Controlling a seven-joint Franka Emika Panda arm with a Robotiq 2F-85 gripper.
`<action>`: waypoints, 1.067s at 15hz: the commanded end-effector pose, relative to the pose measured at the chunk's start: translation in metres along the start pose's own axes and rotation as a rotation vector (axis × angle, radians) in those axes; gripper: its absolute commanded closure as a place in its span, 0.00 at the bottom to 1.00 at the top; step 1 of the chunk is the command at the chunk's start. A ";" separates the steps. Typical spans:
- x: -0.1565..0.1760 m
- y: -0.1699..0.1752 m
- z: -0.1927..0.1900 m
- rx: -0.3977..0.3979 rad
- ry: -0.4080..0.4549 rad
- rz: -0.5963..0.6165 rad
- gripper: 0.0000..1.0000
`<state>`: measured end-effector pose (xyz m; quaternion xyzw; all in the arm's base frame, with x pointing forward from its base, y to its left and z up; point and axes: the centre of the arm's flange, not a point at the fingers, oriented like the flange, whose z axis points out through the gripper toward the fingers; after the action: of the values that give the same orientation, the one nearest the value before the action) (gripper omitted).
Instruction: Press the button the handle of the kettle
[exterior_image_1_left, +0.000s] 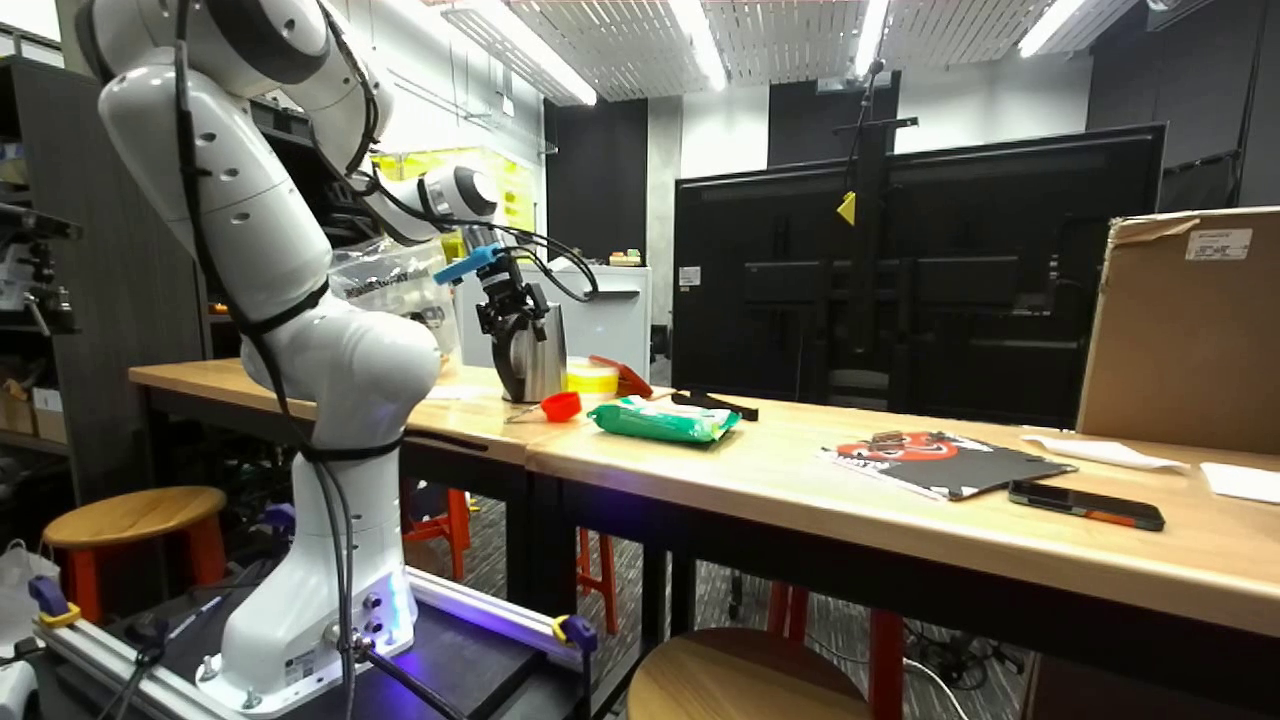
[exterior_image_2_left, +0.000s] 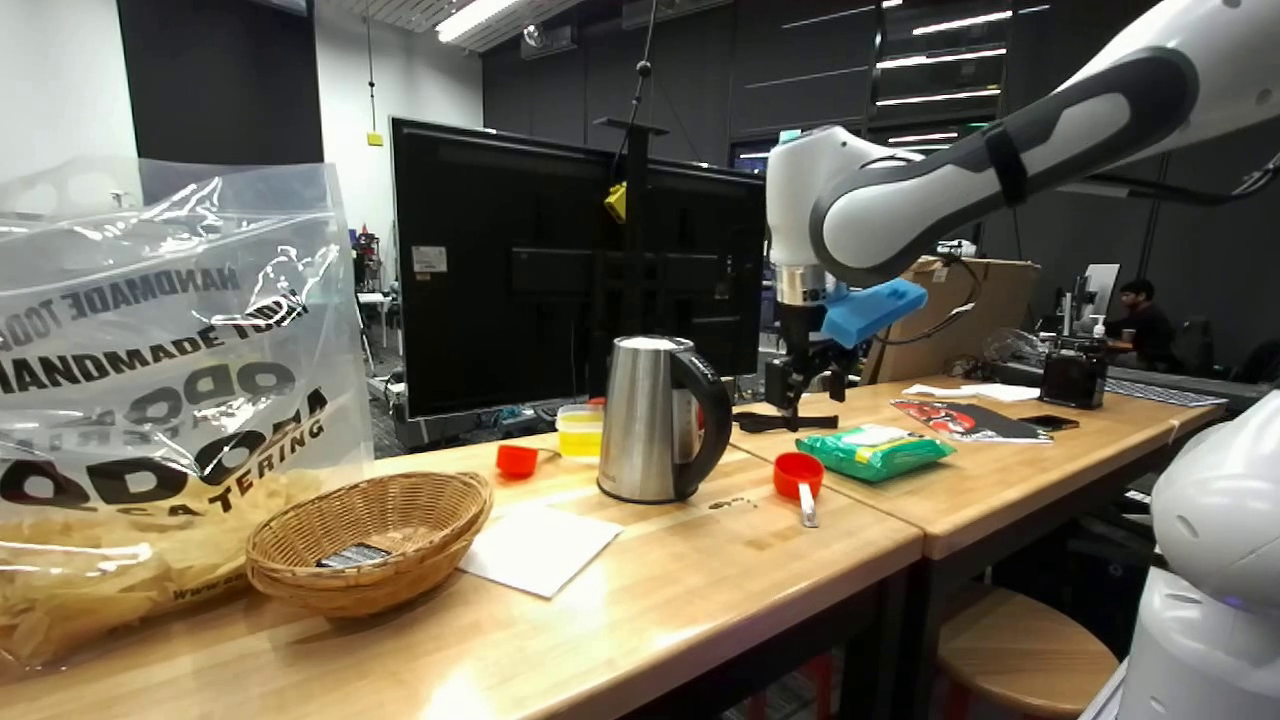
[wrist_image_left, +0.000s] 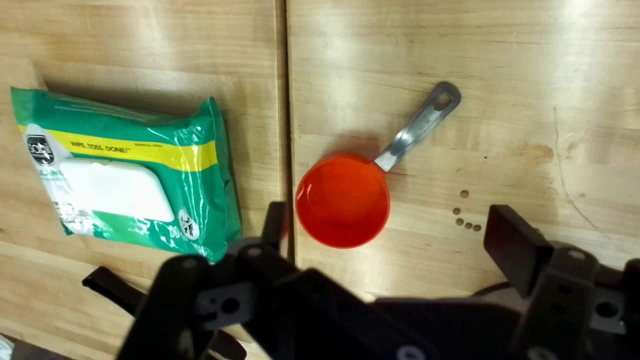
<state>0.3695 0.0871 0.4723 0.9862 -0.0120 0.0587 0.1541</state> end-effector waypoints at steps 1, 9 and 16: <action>-0.031 -0.017 -0.021 -0.035 0.061 -0.041 0.00; -0.052 -0.046 -0.045 -0.055 0.219 -0.092 0.07; -0.049 -0.048 -0.039 0.009 0.350 -0.100 0.70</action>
<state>0.3245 0.1499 0.4941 0.9669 0.0621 0.1930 0.1548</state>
